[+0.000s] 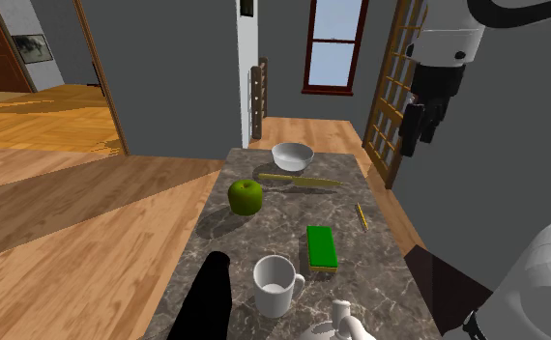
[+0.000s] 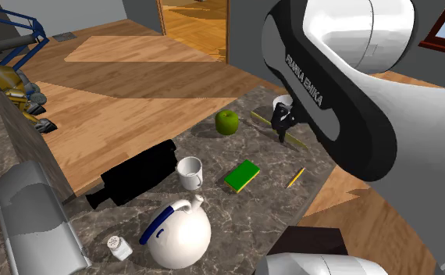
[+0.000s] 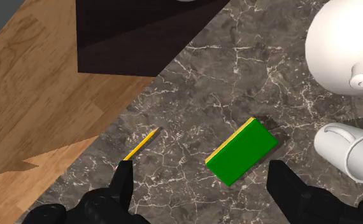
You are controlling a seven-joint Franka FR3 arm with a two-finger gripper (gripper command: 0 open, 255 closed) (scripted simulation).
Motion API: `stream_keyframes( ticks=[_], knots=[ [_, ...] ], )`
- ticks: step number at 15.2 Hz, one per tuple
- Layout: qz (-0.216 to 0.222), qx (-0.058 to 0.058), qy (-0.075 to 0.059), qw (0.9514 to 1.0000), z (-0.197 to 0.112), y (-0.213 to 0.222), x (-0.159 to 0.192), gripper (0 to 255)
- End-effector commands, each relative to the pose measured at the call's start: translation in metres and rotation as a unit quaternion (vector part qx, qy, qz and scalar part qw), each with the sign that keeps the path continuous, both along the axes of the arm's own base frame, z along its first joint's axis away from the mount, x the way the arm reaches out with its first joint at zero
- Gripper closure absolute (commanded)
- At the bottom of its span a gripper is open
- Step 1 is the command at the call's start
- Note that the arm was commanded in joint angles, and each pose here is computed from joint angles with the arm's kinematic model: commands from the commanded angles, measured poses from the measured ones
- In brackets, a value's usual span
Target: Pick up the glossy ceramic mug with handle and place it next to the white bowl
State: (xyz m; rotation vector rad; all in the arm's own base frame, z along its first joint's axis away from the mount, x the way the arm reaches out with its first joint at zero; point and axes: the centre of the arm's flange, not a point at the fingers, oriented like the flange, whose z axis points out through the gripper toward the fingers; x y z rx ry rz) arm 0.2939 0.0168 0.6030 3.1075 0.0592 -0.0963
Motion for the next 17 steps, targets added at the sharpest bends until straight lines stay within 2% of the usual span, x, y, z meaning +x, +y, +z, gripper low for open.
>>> stream_keyframes(
  ticks=[1,17],
  knots=[
    [0.000,0.000,0.000,1.0000,0.000,0.000,0.000,0],
    [-0.045,-0.006,-0.027,0.9986,-0.106,0.182,0.017,0]
  ],
)
